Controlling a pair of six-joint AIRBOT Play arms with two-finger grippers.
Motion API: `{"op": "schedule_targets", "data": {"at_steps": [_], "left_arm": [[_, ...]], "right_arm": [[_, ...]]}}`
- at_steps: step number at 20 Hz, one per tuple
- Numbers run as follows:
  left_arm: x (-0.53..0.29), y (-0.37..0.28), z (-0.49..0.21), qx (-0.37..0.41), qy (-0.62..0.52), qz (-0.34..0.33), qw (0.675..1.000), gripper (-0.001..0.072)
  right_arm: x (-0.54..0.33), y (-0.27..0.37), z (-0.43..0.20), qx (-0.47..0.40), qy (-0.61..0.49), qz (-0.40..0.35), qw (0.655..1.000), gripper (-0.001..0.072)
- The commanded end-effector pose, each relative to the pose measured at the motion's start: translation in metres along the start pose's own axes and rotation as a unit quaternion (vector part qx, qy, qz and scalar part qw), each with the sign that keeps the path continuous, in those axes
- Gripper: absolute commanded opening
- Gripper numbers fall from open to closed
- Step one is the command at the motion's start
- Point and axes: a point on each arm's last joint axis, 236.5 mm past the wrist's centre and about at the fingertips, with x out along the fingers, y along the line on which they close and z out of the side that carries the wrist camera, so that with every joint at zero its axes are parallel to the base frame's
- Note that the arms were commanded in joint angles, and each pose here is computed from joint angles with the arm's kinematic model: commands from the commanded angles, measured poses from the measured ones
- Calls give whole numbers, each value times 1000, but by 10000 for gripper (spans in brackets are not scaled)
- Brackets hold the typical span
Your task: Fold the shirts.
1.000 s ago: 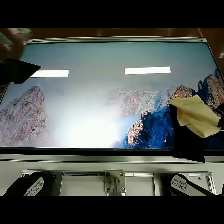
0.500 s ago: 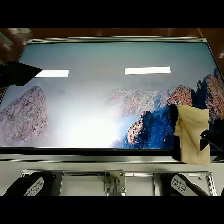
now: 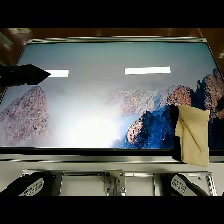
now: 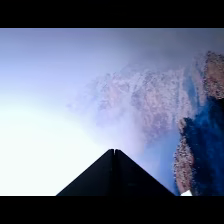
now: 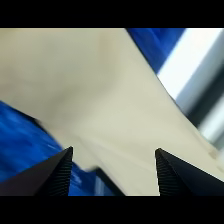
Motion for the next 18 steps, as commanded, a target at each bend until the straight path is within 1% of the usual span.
{"op": "schedule_targets", "data": {"at_steps": [1,2,3,4,5,6,7,9,12,18], "left_arm": [[64,69,-55,29,132,129,982,36],[77,84,-86,36,201,182,962,36],[86,91,-116,56,267,230,934,40],[94,85,-141,88,320,244,911,183],[103,70,-158,104,351,232,901,523],[112,53,-169,114,365,220,897,713],[118,40,-173,124,365,212,898,714],[125,23,-172,123,350,202,906,714],[126,25,-163,102,332,207,915,714],[126,37,-159,89,326,215,916,714]], "right_arm": [[-105,154,76,-45,-195,292,935,608],[-116,197,53,-101,-185,337,918,608],[-107,228,21,-174,-158,335,913,608],[-86,244,-13,-239,-122,301,915,611],[-58,251,-46,-302,-79,245,918,615],[-33,252,-72,-350,-44,189,917,632],[-10,250,-91,-382,-12,138,914,632],[19,250,-123,-423,44,95,900,632],[34,252,-140,-433,78,85,894,631],[34,252,-140,-432,78,86,894,631]]}}
